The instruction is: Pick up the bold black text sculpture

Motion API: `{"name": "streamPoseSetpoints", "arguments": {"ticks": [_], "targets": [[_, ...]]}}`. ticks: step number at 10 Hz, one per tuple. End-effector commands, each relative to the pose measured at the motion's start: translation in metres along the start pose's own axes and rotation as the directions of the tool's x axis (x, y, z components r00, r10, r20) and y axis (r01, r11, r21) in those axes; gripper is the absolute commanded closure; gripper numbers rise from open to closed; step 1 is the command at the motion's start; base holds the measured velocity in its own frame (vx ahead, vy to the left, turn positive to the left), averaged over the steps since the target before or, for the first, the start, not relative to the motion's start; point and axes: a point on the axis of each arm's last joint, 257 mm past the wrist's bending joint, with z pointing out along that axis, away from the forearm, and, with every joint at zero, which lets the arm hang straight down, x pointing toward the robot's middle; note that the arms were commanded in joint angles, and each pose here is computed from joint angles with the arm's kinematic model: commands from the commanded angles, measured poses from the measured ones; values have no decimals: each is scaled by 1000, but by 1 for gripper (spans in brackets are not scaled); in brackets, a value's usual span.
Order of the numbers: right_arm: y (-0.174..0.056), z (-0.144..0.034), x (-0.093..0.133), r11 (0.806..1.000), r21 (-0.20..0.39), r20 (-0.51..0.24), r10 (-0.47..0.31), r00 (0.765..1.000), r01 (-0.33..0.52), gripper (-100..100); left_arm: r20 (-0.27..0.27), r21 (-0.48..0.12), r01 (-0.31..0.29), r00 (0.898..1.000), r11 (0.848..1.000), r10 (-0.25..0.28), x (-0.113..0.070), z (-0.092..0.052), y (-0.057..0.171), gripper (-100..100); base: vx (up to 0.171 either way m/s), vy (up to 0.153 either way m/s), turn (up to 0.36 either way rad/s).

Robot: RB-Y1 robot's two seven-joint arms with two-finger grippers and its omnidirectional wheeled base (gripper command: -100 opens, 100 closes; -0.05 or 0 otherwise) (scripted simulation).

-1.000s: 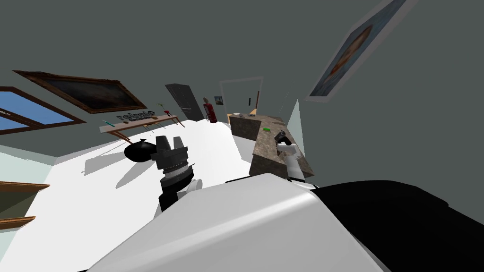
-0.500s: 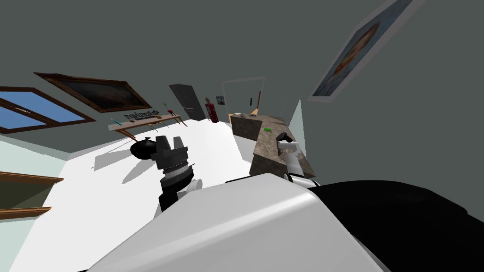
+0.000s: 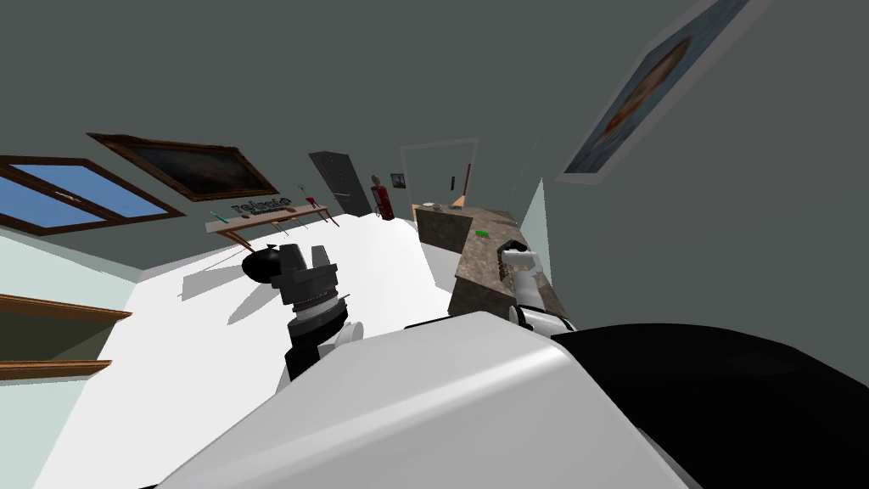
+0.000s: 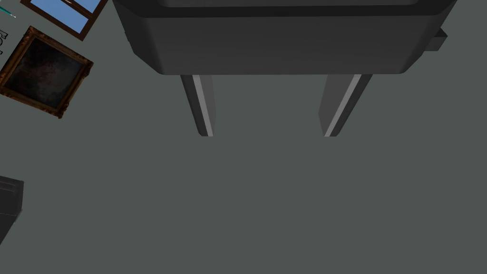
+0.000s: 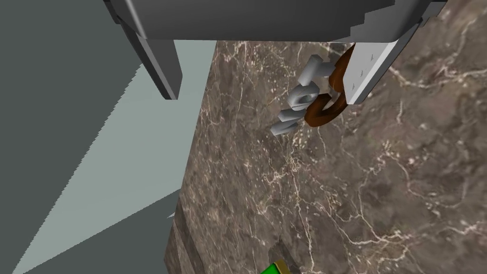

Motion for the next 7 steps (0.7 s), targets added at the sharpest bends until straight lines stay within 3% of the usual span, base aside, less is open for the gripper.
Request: {"name": "streamPoseSetpoints", "arguments": {"ticks": [1, 3, 4, 5, 6, 7], "targets": [[7, 8, -7, 997, 18, 47, 75, 996, -76, -100, 0, 0, 0, 1000, 1000, 0, 0, 0, 0, 0, -14, -8, 79], [-3, 8, -17, 996, 50, 84, 74, 994, -78, -100, 0, 0, 0, 1000, 1000, 0, 0, 0, 0, 0, -12, -9, 22], [5, 13, -21, 987, 55, 122, 146, 982, -153, -100, 0, 0, 0, 1000, 1000, 0, 0, 0, 0, 0, -15, -11, 63], [-4, 13, -29, 985, 77, 151, 143, 978, -156, -100, 0, 0, 0, 1000, 1000, 0, 0, 0, 0, 0, -15, -15, 48], [6, 17, -29, 972, 73, 179, 208, 962, -224, -100, 0, 0, 0, 1000, 1000, 0, 0, 0, 0, 0, -20, -16, 51], [-5, 17, -39, 967, 96, 213, 210, 954, -235, -100, 0, 0, 0, 1000, 1000, 0, 0, 0, 0, 0, -17, -17, 35]]}}
